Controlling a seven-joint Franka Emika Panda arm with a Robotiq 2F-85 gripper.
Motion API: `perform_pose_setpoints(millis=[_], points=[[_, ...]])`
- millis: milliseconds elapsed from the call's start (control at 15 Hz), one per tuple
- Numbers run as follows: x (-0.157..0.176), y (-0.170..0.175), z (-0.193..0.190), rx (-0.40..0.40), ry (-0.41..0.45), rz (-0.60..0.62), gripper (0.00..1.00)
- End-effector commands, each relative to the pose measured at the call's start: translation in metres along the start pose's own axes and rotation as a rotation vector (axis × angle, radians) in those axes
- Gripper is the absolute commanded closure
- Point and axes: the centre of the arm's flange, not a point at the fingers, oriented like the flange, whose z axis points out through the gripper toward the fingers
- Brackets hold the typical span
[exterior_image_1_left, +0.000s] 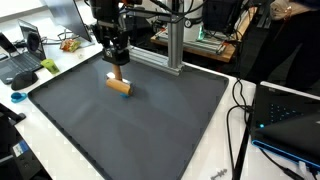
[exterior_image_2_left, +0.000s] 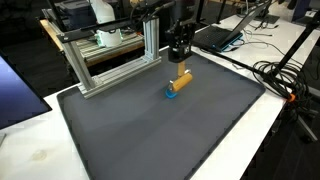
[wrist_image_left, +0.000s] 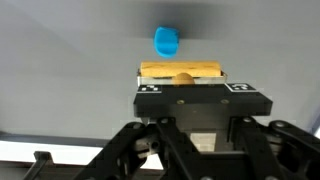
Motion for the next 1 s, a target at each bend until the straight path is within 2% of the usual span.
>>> perform_pose_setpoints(millis=[0,267,467,733,800,933], points=[[-0.022,-0.006,-0.04,0.067,0.041,-0.185,0.78],[-0.026,-0.002,-0.069,0.118,0.04,-0.412,0.78],[-0.022,0.009,-0.078,0.144,-0.005,-0.582,0.78],[-0.009,0.014,-0.076,0.133,-0.087,-0.804,0.78],[-0.025,0.006,-0.068,0.14,-0.058,-0.711,0.53],[-0.022,0.007,-0.068,0.144,-0.076,-0.76,0.53]])
